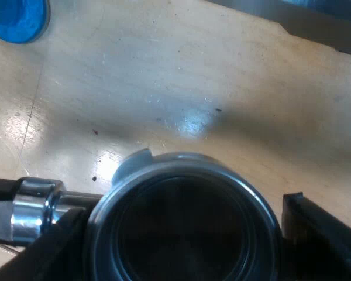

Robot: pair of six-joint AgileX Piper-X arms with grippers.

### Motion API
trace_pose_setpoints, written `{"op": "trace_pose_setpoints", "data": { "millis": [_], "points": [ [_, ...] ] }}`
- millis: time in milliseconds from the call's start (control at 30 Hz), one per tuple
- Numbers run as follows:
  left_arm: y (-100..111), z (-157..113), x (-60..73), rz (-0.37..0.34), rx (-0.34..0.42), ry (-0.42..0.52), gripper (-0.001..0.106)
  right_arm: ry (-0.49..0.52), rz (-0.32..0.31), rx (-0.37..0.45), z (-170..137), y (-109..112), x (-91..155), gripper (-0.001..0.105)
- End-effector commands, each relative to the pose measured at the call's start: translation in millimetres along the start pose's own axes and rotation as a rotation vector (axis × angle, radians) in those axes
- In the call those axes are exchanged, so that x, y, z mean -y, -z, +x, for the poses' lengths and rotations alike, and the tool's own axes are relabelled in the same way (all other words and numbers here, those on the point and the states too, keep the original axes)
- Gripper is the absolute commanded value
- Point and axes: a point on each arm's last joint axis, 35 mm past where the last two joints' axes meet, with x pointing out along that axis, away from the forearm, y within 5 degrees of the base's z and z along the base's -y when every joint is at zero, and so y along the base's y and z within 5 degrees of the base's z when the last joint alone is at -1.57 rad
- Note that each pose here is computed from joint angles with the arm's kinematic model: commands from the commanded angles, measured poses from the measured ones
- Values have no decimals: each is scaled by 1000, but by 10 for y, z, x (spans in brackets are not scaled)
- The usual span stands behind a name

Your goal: Put the handle in the coffee machine

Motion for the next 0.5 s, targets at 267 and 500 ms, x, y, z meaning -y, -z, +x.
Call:
{"op": "trace_pose_setpoints", "data": {
  "millis": [267, 500],
  "points": [
    [-4, -7, 6, 15, 2, 2, 0, -32, -17, 24, -75, -6, -13, 0],
    [-4, -7, 6, 15, 2, 2, 0, -32, -7, 23, -75, -6, -13, 13]
  ]
}}
